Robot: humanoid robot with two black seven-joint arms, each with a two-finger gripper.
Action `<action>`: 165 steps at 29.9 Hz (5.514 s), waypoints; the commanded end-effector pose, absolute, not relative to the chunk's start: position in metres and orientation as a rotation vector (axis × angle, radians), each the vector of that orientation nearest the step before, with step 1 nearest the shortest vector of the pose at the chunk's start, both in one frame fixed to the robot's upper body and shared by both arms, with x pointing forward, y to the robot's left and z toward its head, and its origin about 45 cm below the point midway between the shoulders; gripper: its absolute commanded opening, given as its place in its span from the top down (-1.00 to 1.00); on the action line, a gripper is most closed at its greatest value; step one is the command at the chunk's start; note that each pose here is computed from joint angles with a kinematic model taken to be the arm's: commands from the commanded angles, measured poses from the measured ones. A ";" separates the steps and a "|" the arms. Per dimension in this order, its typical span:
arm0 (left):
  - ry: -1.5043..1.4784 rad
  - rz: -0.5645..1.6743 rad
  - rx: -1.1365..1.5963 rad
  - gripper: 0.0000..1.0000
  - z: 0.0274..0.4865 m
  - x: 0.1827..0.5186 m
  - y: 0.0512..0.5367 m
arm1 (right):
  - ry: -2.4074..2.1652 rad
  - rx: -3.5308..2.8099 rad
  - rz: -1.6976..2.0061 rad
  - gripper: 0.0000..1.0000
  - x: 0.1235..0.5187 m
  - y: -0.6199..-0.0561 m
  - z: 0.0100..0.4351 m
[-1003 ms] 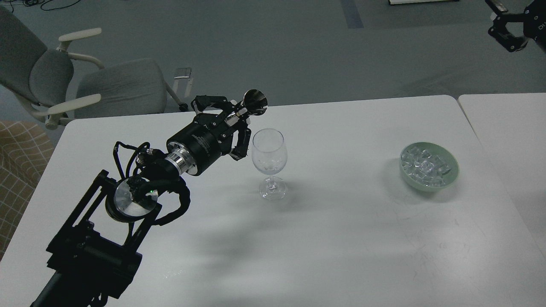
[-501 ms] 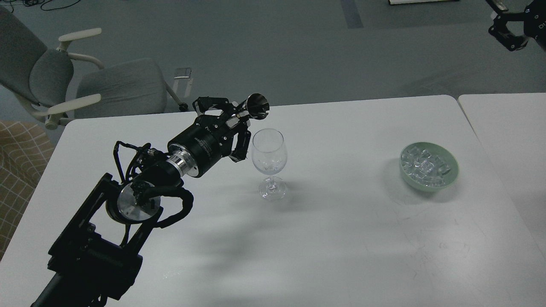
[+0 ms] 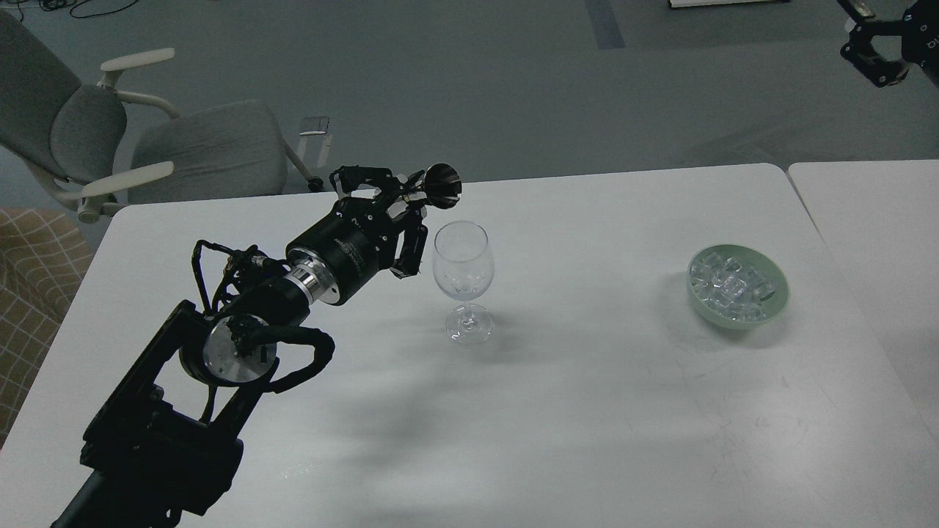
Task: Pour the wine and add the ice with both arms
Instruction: 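Hold the jigger with the left gripper just above the wine glass rim, then rotate the left gripper to tip the jigger over the wine glass, then turn the jigger upright and move it back toward the table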
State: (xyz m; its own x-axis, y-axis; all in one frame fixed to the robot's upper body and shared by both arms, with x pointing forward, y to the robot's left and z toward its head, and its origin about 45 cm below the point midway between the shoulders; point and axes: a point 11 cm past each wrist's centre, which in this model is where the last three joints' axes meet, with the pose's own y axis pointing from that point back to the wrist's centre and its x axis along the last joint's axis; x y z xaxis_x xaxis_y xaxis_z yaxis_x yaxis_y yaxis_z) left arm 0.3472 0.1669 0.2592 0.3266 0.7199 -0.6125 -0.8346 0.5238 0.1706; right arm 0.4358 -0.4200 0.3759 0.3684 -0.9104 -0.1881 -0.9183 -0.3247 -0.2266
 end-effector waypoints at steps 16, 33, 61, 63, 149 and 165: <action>0.566 1.036 -0.144 1.00 0.257 0.347 0.166 | 1.612 -2.339 0.036 -1.00 0.436 -0.419 0.377; 0.501 1.062 -0.122 1.00 0.255 0.348 0.170 | 1.611 -2.339 0.034 -1.00 0.436 -0.420 0.378; 0.287 1.092 -0.048 1.00 0.249 0.343 0.167 | 1.605 -2.344 0.039 -1.00 0.435 -0.418 0.377; 0.279 1.093 -0.047 1.00 0.249 0.343 0.166 | 1.605 -2.344 0.039 -1.00 0.435 -0.418 0.377; -0.623 1.064 0.414 1.00 0.254 0.331 0.160 | 1.613 -2.342 0.040 -1.00 0.435 -0.419 0.376; 0.189 1.269 0.104 1.00 0.263 0.351 0.227 | 1.623 -2.342 0.044 -1.00 0.433 -0.422 0.374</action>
State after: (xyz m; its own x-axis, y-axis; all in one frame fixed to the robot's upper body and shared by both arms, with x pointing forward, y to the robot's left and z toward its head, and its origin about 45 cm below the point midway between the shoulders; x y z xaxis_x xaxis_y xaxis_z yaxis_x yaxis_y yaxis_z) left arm 0.3481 0.2051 0.2612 0.3295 0.9373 0.1135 -0.9386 0.3122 0.1469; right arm 0.4336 -0.4207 0.3728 0.3672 -0.9104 -0.1906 -0.9199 -0.3251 -0.2194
